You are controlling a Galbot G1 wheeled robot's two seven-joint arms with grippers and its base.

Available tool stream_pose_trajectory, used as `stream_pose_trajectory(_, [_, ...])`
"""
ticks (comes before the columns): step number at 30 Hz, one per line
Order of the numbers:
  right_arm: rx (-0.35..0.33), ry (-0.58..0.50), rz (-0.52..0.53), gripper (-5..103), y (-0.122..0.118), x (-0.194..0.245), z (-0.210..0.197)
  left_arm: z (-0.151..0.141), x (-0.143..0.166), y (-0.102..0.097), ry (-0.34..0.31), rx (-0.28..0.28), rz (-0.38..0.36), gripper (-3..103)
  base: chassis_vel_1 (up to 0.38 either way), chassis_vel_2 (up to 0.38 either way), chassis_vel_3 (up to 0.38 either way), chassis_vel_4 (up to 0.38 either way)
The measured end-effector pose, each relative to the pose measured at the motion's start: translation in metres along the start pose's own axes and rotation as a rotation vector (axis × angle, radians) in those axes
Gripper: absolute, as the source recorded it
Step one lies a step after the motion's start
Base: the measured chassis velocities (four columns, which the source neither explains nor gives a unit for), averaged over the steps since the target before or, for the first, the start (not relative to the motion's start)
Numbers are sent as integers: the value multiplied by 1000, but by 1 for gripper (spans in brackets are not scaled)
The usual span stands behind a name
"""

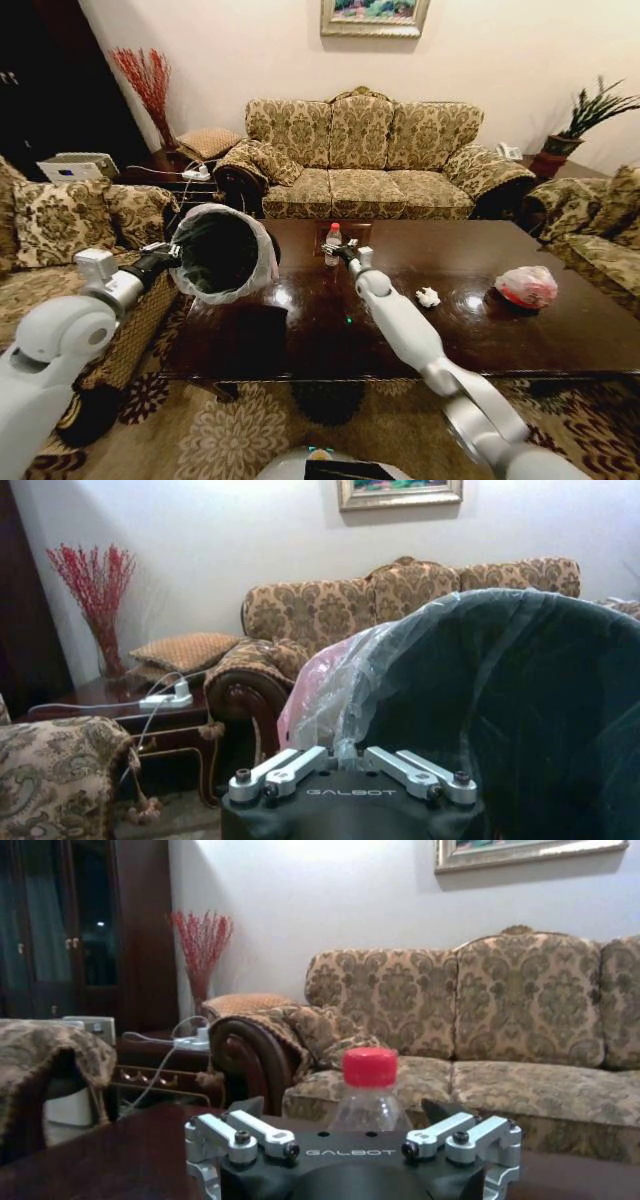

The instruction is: Move to the front of the table and place the trash on the table into the trash bin.

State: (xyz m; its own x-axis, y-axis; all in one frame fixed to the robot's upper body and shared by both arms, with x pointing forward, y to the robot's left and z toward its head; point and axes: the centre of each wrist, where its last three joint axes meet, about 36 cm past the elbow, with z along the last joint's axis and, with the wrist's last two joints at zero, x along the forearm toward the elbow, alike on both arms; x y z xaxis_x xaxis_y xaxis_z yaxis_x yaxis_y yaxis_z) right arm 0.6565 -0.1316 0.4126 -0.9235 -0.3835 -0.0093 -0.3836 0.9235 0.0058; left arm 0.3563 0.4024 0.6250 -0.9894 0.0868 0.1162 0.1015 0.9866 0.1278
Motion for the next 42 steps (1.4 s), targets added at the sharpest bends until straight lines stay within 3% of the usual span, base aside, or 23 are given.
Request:
stream_pose_trajectory(12, [-11, 31, 33, 98, -9, -17, 14, 2, -2, 4, 2, 5, -6, 0, 0, 0, 0, 0])
stream_pose_trajectory(18, [-7, 39, 27, 79, -8, -16, 18, 3, -3, 5, 2, 8, -8, 0, 0, 0, 0, 0])
stream_pose_trajectory(23, [-3, 44, 28, 71, -8, -13, 21, 4, -4, 6, 3, 10, -10, 0, 0, 0, 0, 0])
stream_pose_trajectory(27, [-1, 52, 33, 55, -9, -9, 25, 5, -5, 8, 7, 12, -11, 0, 0, 0, 0, 0])
stream_pose_trajectory(33, [2, 51, 33, 44, -9, -4, 25, 7, -7, 10, 13, 14, -13, 0, 0, 0, 0, 0])
stream_pose_trajectory(37, [-2, 24, 27, 35, -7, 2, 14, 7, -8, 11, 15, 8, -14, 0, 0, 0, 0, 0])
stream_pose_trajectory(42, [-5, -109, -37, 25, 8, 25, -39, 4, -11, 15, 18, -5, -17, 0, 0, 0, 0, 0])
